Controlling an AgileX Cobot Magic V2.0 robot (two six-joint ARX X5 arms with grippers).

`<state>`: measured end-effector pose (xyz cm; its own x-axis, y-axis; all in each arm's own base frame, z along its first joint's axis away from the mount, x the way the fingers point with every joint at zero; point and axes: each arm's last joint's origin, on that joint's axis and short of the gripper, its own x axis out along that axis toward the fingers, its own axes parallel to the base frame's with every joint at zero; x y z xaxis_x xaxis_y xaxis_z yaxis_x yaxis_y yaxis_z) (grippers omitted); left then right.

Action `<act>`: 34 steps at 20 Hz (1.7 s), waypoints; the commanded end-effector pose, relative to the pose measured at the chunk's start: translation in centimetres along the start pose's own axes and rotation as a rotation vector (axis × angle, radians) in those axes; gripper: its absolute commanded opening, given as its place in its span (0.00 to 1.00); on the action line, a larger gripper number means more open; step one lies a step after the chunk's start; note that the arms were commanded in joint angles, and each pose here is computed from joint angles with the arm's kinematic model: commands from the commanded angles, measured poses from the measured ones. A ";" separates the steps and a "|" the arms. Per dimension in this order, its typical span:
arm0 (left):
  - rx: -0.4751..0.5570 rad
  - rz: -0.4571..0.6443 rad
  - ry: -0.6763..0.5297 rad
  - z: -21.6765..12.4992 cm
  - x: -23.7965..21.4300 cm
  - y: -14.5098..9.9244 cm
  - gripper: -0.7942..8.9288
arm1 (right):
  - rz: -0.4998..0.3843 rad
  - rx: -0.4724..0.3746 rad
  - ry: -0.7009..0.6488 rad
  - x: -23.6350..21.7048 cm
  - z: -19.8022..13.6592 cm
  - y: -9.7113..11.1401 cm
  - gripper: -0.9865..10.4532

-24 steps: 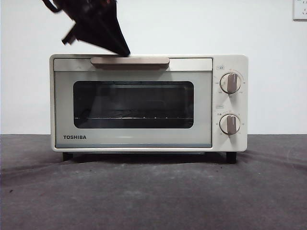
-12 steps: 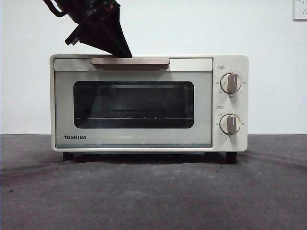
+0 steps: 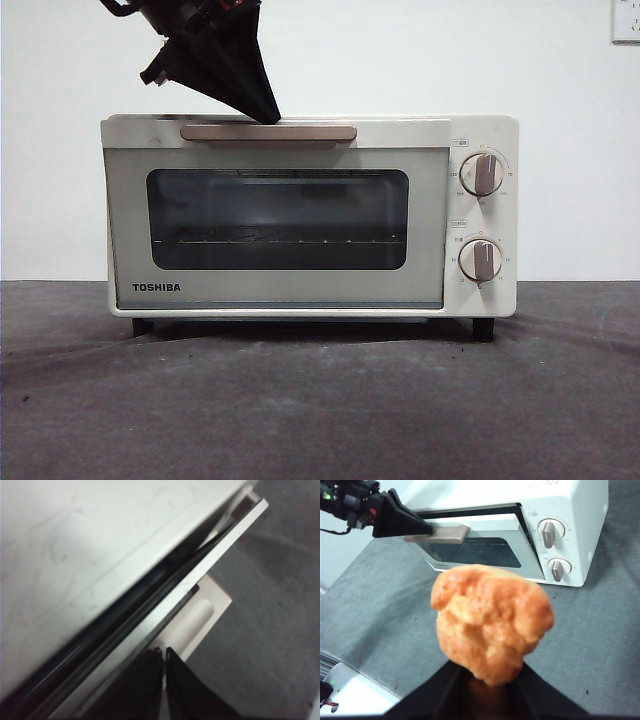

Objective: The left arm flap open the oven, the right arm pick bread and place it into oven, the left arm flap close the oven

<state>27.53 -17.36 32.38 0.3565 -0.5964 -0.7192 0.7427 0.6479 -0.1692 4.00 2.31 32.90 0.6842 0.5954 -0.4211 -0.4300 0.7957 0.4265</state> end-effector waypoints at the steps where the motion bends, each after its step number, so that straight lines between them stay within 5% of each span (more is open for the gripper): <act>1: 0.006 0.012 0.088 -0.7 1.4 0.0 0.10 | 0.011 -0.002 -0.023 -0.3 0.3 0.3 0.16; 19: 0.034 0.031 0.121 -1.8 0.9 -1.8 0.10 | 0.012 -0.001 -0.022 -0.3 0.3 0.3 0.16; 34: -0.047 0.026 0.086 -8.7 1.9 -2.7 0.10 | 0.011 0.000 -0.019 -0.3 0.3 0.3 0.16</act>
<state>20.61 -15.98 25.76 0.2699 -0.5663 -0.7788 0.7309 0.6470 -0.2171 4.00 2.31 32.90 0.6839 0.5953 -0.4218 -0.4297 0.7958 0.4266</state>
